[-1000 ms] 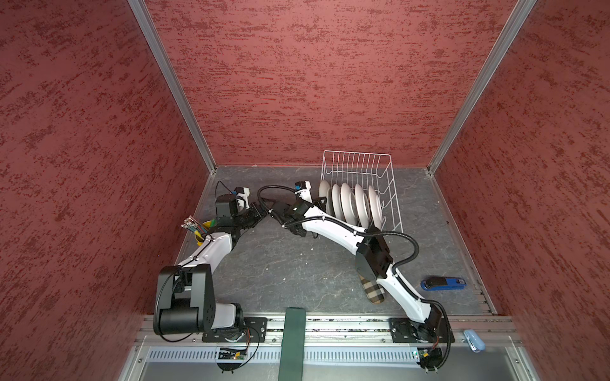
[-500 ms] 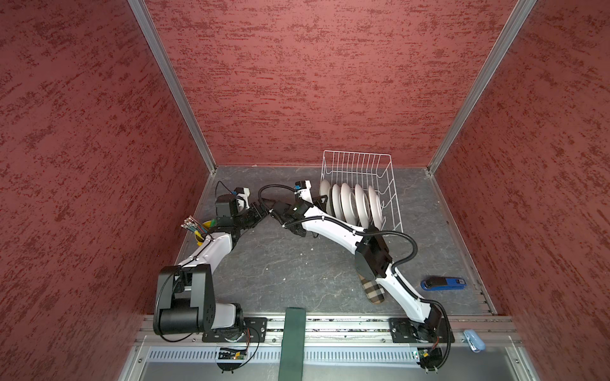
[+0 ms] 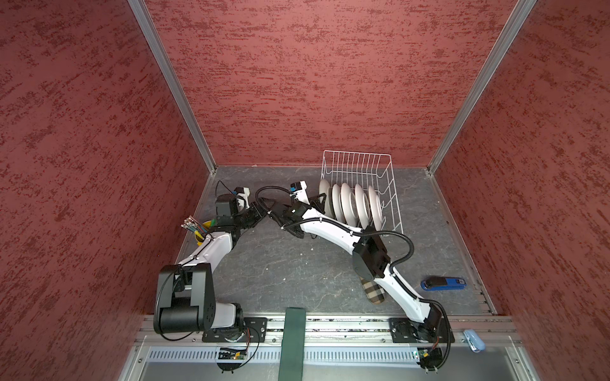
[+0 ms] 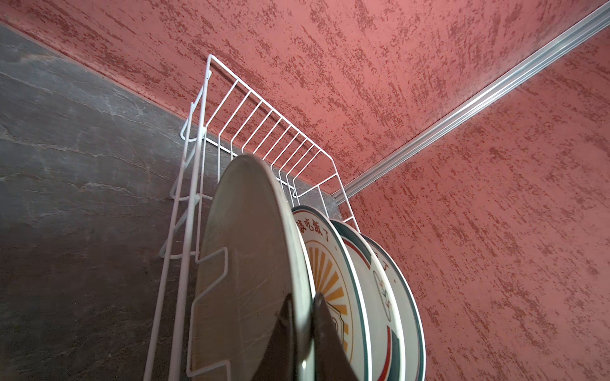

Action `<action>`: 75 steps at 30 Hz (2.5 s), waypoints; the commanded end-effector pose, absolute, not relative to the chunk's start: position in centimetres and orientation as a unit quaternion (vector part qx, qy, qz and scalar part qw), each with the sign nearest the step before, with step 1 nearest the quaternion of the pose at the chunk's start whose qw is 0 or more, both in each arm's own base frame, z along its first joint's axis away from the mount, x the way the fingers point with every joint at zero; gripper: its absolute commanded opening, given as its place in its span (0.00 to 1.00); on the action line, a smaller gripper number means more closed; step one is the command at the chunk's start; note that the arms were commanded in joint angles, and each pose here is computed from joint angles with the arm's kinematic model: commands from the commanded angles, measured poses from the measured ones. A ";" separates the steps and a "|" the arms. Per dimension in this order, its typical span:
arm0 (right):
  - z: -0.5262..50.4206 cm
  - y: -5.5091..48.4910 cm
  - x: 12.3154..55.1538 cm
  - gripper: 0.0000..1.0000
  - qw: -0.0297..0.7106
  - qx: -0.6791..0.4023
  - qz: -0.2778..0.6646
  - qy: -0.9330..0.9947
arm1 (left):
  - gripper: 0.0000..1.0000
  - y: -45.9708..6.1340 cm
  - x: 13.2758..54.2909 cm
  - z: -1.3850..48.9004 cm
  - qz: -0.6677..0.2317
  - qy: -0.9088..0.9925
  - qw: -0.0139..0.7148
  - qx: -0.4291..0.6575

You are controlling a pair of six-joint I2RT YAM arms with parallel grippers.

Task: Unload the plates from the dish rack
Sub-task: Pick up the plate from the dish rack.

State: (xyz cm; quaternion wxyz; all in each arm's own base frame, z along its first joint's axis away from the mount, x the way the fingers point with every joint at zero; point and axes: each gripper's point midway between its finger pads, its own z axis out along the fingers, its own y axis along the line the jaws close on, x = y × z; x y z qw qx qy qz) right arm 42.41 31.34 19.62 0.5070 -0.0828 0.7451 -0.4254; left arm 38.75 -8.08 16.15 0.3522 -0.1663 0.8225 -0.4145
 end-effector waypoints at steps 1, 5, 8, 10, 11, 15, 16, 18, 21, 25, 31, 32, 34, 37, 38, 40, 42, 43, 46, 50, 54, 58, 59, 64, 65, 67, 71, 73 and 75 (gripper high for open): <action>22.2 31.8 41.6 0.00 0.524 -0.097 -0.450 0.717 | 0.92 -8.3 39.0 16.6 -0.418 0.821 0.357 -0.155; 23.5 32.1 41.4 0.00 0.532 -0.092 -0.445 0.714 | 0.92 -8.3 39.0 16.7 -0.419 0.820 0.357 -0.155; 24.1 32.1 41.3 0.00 0.538 -0.084 -0.436 0.716 | 0.92 -8.3 39.0 16.7 -0.419 0.820 0.359 -0.154; 24.2 32.2 41.2 0.00 0.539 -0.084 -0.434 0.717 | 0.92 -8.3 38.9 16.8 -0.419 0.820 0.358 -0.153; 24.3 32.1 41.2 0.00 0.539 -0.083 -0.435 0.717 | 0.92 -8.3 38.9 16.8 -0.419 0.820 0.359 -0.153; 25.0 31.9 40.9 0.00 0.544 -0.079 -0.435 0.713 | 0.92 -8.3 38.9 16.9 -0.418 0.820 0.360 -0.153; 25.3 31.9 40.8 0.00 0.547 -0.077 -0.435 0.711 | 0.92 -8.2 38.9 16.8 -0.418 0.820 0.359 -0.154; 26.1 31.8 40.6 0.00 0.553 -0.071 -0.433 0.708 | 0.92 -8.3 38.9 16.9 -0.418 0.820 0.359 -0.153; 27.2 31.6 40.3 0.00 0.561 -0.064 -0.433 0.702 | 0.92 -8.3 39.0 16.9 -0.418 0.820 0.360 -0.152; 28.5 31.4 39.9 0.00 0.571 -0.055 -0.430 0.698 | 0.92 -8.4 38.9 16.9 -0.421 0.818 0.363 -0.148; 29.9 31.2 39.6 0.00 0.581 -0.044 -0.424 0.693 | 0.92 -8.5 38.9 17.0 -0.421 0.817 0.368 -0.143; 30.0 31.1 39.5 0.00 0.582 -0.043 -0.424 0.693 | 0.92 -8.4 38.9 17.0 -0.421 0.816 0.369 -0.142; 30.3 31.1 39.4 0.00 0.585 -0.038 -0.419 0.693 | 0.92 -8.5 38.9 16.9 -0.421 0.816 0.371 -0.140; 31.0 31.0 39.2 0.00 0.591 -0.032 -0.420 0.688 | 0.93 -8.7 39.0 16.9 -0.421 0.815 0.375 -0.131; 31.3 31.0 39.2 0.00 0.593 -0.031 -0.419 0.687 | 0.93 -8.8 39.0 16.9 -0.420 0.815 0.377 -0.129; 31.8 31.1 39.1 0.00 0.594 -0.029 -0.419 0.686 | 0.92 -9.0 39.0 16.8 -0.421 0.815 0.378 -0.126; 32.0 31.2 39.1 0.00 0.594 -0.030 -0.423 0.683 | 0.93 -9.3 39.1 16.8 -0.424 0.814 0.377 -0.123; 32.1 31.3 39.1 0.00 0.594 -0.032 -0.425 0.683 | 0.93 -9.4 39.1 16.8 -0.425 0.814 0.377 -0.122; 31.8 31.4 39.0 0.00 0.590 -0.040 -0.433 0.680 | 0.93 -9.6 39.2 16.6 -0.427 0.814 0.375 -0.119; 31.6 31.6 38.9 0.00 0.593 -0.044 -0.437 0.675 | 0.93 -9.9 39.2 16.6 -0.431 0.813 0.374 -0.115; 33.3 31.9 38.1 0.00 0.612 -0.030 -0.426 0.665 | 0.92 -10.2 39.2 16.6 -0.433 0.812 0.374 -0.111; 34.7 31.7 37.5 0.00 0.623 -0.017 -0.411 0.666 | 0.92 -10.4 39.3 16.6 -0.435 0.813 0.372 -0.110; 34.8 31.7 37.5 0.00 0.623 -0.017 -0.411 0.665 | 0.92 -10.4 39.3 16.6 -0.434 0.813 0.372 -0.110; 35.9 31.2 37.0 0.00 0.631 -0.007 -0.399 0.665 | 0.92 -10.9 39.2 16.6 -0.437 0.813 0.370 -0.104; 36.2 31.1 36.8 0.00 0.633 -0.004 -0.396 0.665 | 0.93 -11.0 39.2 16.6 -0.438 0.813 0.371 -0.101; 36.9 30.8 36.6 0.00 0.637 0.004 -0.388 0.666 | 0.93 -11.3 39.1 17.0 -0.440 0.810 0.375 -0.095; 37.9 30.0 36.1 0.00 0.647 0.021 -0.368 0.668 | 0.93 -12.0 39.1 18.2 -0.448 0.804 0.383 -0.079; 38.5 29.5 35.9 0.00 0.652 0.030 -0.356 0.669 | 0.92 -12.2 39.1 18.8 -0.450 0.802 0.386 -0.073; 39.1 29.0 35.6 0.00 0.657 0.039 -0.347 0.668 | 0.93 -12.4 39.1 19.2 -0.451 0.801 0.387 -0.071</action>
